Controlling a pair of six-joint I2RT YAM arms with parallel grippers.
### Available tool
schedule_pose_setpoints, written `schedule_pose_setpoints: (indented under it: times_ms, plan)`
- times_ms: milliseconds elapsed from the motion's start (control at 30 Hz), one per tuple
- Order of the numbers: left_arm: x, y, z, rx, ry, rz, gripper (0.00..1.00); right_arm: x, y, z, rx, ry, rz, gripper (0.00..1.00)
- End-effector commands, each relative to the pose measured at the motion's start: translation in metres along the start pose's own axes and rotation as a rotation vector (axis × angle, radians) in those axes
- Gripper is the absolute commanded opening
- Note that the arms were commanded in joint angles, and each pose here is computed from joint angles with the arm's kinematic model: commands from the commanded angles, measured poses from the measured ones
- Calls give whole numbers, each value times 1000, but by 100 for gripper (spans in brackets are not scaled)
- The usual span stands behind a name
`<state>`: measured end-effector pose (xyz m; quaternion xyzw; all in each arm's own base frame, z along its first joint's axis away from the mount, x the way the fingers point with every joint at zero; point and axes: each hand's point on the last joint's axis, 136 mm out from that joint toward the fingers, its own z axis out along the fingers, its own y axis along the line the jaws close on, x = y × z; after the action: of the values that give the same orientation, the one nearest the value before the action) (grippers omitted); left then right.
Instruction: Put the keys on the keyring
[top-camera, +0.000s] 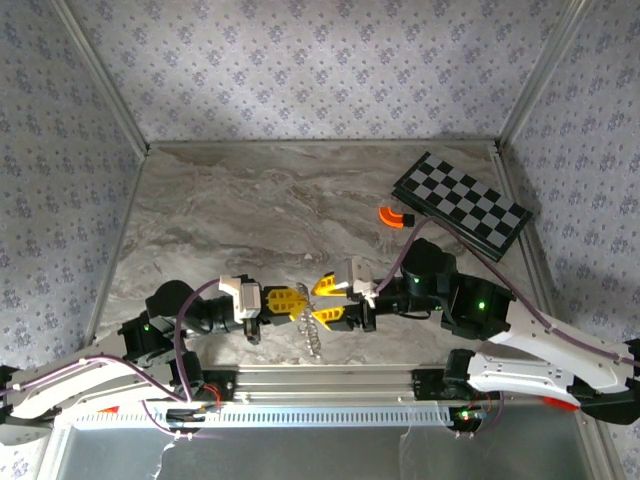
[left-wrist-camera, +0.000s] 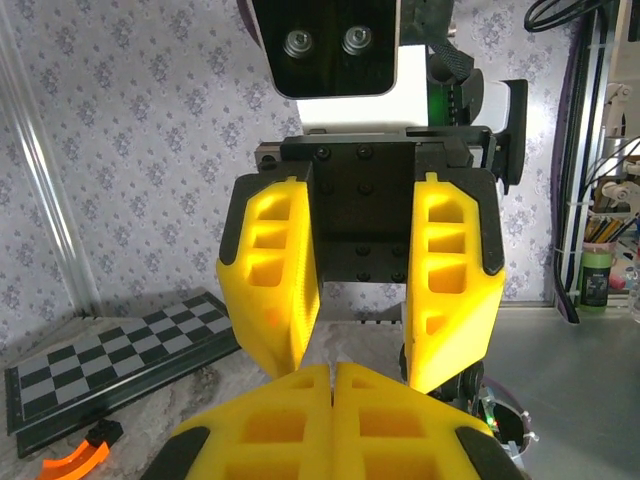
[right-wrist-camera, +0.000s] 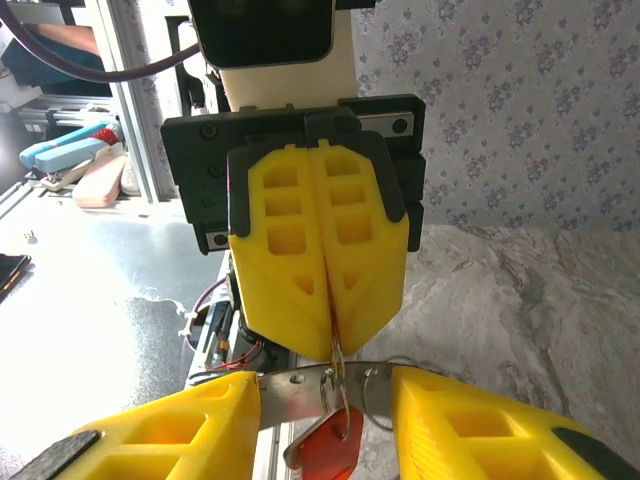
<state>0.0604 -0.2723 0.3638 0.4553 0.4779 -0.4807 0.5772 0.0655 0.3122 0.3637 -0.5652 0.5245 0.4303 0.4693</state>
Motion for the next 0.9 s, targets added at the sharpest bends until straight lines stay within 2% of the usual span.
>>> schedule_pose_setpoints:
  times_ms: [0,233,633,867]
  plan:
    - [-32,-5,-2,28,-116,12,0,-3,2,-1,-13,-28,13,38]
    - [-38,-8,-2,44,-149,10,0,-3,2,0,-24,-36,20,29]
    - [-33,-9,6,57,-147,-10,0,-2,1,1,-25,-39,13,0]
    - [-30,-6,6,36,-114,-10,0,1,-2,-2,-3,-26,-5,0]
